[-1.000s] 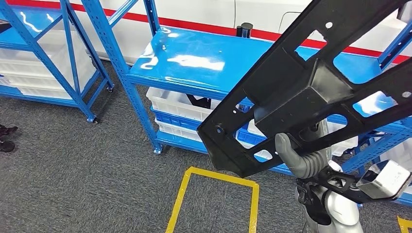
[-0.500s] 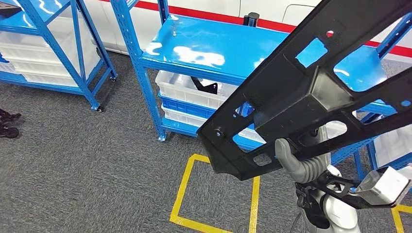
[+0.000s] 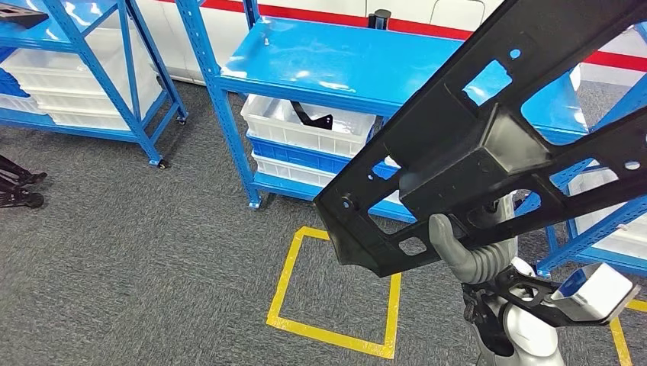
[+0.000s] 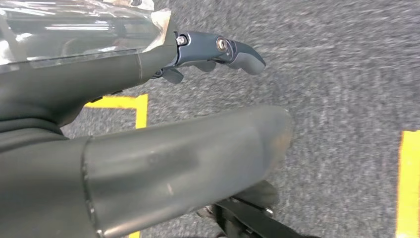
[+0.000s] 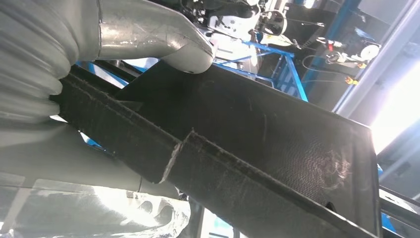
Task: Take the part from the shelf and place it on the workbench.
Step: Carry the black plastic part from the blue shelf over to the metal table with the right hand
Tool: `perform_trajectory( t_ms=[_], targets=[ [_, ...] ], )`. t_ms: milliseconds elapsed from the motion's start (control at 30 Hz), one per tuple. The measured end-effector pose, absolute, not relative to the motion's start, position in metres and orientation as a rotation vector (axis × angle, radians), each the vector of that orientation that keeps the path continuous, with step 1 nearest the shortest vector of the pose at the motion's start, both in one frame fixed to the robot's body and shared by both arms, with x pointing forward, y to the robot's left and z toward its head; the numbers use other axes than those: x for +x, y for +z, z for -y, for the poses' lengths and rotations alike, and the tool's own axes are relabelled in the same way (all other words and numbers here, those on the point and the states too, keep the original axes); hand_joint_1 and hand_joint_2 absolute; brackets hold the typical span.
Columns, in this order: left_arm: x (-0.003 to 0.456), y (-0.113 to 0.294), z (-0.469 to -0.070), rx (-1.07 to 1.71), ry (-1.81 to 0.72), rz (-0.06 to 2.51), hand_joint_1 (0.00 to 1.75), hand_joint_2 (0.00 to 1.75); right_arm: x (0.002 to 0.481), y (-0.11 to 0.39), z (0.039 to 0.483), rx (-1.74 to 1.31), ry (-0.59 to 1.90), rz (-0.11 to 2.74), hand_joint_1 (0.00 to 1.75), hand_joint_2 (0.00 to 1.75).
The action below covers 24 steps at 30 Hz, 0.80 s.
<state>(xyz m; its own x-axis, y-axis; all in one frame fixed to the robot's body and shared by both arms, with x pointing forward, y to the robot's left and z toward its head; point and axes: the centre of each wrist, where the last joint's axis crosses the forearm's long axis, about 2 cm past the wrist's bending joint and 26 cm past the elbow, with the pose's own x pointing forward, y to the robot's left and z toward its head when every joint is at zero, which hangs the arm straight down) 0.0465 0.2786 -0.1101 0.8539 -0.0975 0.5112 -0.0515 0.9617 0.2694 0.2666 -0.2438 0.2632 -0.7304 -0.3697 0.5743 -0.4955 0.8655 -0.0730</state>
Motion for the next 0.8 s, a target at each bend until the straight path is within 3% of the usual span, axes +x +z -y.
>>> perform_trajectory(
  t_ms=[800],
  targets=[
    [0.0466,-0.1101,-0.2769,0.269,-0.039,0.578,0.00,0.00,0.2635,0.2599,0.2454,0.591,0.323,2.482,1.64,1.75]
  ],
)
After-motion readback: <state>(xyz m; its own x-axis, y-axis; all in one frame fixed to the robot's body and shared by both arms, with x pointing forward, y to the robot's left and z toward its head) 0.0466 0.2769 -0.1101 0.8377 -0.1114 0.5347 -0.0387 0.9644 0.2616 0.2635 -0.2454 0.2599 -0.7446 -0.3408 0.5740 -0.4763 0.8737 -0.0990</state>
